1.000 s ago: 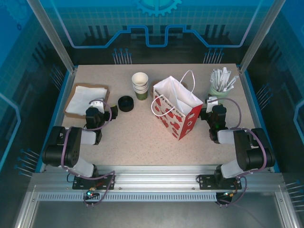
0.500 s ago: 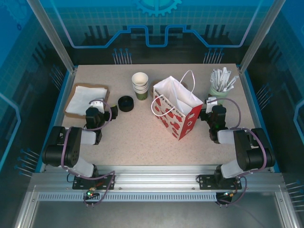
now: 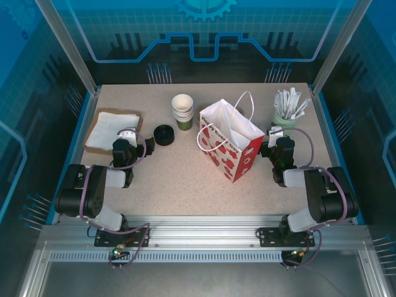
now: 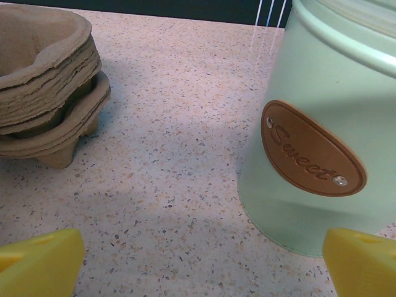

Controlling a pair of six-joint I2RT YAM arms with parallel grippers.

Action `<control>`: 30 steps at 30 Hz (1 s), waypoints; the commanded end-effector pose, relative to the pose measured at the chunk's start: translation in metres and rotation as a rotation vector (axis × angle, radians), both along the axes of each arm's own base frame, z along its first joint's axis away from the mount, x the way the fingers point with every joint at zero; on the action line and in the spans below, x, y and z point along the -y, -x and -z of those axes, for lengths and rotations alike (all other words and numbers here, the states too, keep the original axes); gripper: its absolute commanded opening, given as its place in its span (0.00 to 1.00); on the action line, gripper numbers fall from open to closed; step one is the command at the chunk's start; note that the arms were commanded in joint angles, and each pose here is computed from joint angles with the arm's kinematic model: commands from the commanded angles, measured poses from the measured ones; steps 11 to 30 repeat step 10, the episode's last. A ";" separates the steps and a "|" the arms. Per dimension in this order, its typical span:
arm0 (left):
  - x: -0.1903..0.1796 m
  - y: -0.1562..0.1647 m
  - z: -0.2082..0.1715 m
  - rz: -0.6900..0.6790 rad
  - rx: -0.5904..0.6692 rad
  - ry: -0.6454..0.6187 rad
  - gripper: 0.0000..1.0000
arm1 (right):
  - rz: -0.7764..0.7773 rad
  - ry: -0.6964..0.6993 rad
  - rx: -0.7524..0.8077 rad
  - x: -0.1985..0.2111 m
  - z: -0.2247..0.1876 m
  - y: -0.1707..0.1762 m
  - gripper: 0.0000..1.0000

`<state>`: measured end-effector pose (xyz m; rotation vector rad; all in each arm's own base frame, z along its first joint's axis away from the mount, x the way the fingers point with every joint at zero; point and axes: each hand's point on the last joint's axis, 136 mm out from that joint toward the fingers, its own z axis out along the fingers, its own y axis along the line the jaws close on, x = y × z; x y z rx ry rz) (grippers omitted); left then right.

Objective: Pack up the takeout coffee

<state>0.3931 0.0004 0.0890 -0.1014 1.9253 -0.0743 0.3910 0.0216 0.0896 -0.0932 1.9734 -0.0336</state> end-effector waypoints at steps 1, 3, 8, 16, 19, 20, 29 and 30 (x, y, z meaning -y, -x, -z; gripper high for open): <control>0.005 -0.005 -0.005 0.028 0.013 -0.014 0.99 | -0.009 0.008 0.013 -0.001 -0.005 -0.006 1.00; 0.005 -0.005 -0.005 0.028 0.012 -0.015 0.99 | -0.009 0.008 0.011 -0.001 -0.005 -0.005 1.00; 0.006 -0.005 -0.005 0.029 0.014 -0.013 0.99 | -0.048 -0.004 0.006 -0.006 -0.004 -0.006 1.00; 0.005 -0.005 -0.005 0.029 0.012 -0.014 0.99 | -0.064 -0.004 0.004 -0.009 -0.004 -0.006 1.00; 0.005 -0.005 -0.005 0.029 0.012 -0.014 0.99 | -0.064 -0.004 0.004 -0.009 -0.004 -0.006 1.00; 0.005 -0.005 -0.005 0.029 0.012 -0.014 0.99 | -0.064 -0.004 0.004 -0.009 -0.004 -0.006 1.00; 0.005 -0.005 -0.005 0.029 0.012 -0.014 0.99 | -0.064 -0.004 0.004 -0.009 -0.004 -0.006 1.00; 0.005 -0.005 -0.005 0.029 0.012 -0.014 0.99 | -0.064 -0.004 0.004 -0.009 -0.004 -0.006 1.00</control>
